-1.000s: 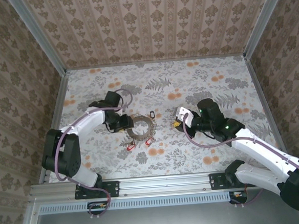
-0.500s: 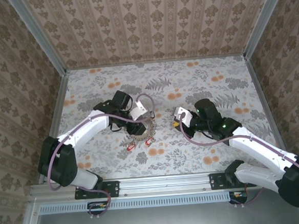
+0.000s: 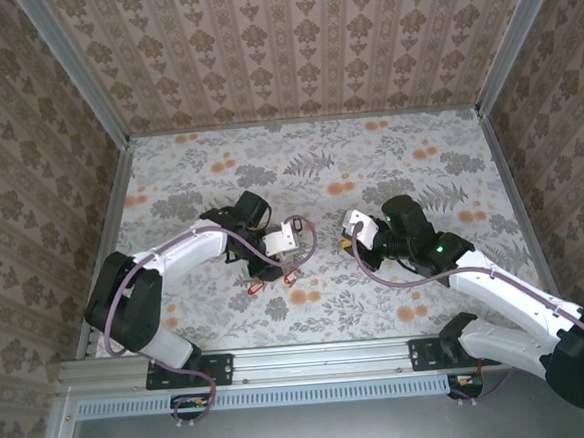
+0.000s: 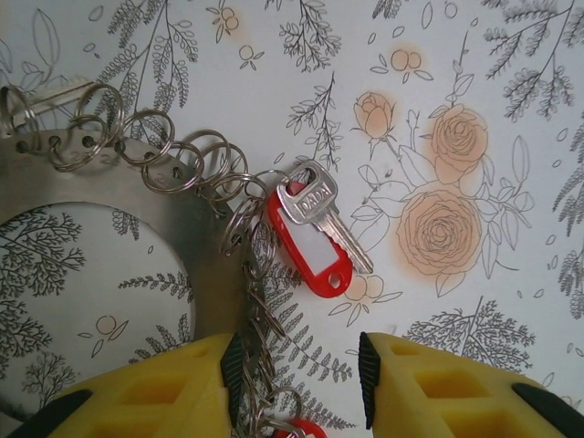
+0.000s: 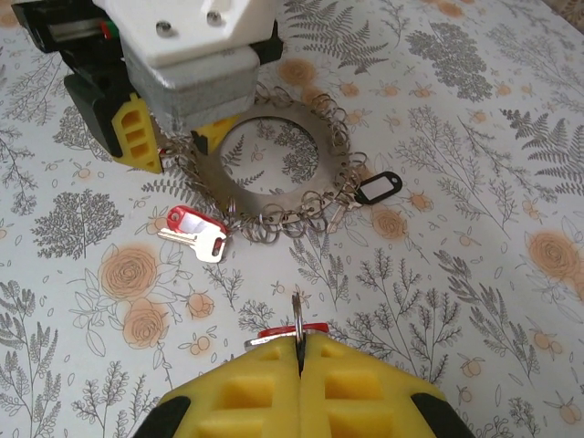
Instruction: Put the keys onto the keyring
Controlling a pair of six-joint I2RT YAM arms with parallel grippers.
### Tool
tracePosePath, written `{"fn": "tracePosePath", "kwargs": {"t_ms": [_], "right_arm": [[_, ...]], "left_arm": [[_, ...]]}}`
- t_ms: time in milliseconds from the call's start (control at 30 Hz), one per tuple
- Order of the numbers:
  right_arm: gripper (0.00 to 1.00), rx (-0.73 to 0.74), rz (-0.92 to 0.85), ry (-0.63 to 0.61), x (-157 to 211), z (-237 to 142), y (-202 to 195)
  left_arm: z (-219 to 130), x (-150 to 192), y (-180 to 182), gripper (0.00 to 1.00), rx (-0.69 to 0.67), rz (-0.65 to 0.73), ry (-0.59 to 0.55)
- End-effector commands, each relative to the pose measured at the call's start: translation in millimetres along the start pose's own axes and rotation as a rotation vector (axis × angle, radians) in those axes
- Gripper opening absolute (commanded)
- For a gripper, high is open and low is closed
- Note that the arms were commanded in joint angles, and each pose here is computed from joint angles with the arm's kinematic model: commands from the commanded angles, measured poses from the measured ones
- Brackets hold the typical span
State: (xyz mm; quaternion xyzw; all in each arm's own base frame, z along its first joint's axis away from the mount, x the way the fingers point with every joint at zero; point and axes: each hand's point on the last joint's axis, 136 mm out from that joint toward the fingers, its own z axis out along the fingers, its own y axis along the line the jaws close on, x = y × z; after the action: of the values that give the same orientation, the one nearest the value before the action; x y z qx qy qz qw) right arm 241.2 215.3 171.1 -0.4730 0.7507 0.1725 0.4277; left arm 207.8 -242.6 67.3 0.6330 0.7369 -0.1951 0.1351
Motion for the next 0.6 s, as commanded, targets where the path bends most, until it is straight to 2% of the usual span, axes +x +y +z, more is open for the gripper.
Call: {"fn": "tracePosePath", "kwargs": {"t_ms": [0, 67, 167, 233, 300, 400, 567], "right_arm": [[0.0, 0.03, 0.044, 0.011, 2.2, -3.8, -5.3], [0.0, 0.029, 0.07, 0.013, 3.0, -4.1, -5.8], [0.0, 0.025, 0.099, 0.019, 5.8, -3.9, -5.1], [0.0, 0.028, 0.106, 0.017, 7.3, -3.8, -5.1], [0.0, 0.031, 0.112, 0.015, 7.9, -3.0, -6.2], [0.0, 0.036, 0.117, 0.012, 6.5, -3.2, -7.7], [0.0, 0.064, 0.117, 0.014, 7.9, -6.1, -11.8]], "left_arm": [[3.6, -4.2, -0.8, 0.4, 0.007, -0.003, -0.011], [1.8, -8.9, -15.7, 0.39, 0.073, 0.036, -0.059], [-7.4, -7.4, -40.1, 0.39, 0.116, 0.21, -0.129], [-11.0, -4.3, -44.6, 0.39, 0.078, 0.356, -0.165], [-10.2, -1.5, -31.9, 0.39, 0.0, 0.424, -0.154], [-6.7, 5.2, -13.4, 0.39, -0.017, 0.432, -0.111], [5.0, 7.1, -10.0, 0.38, 0.019, 0.473, -0.071]]}}
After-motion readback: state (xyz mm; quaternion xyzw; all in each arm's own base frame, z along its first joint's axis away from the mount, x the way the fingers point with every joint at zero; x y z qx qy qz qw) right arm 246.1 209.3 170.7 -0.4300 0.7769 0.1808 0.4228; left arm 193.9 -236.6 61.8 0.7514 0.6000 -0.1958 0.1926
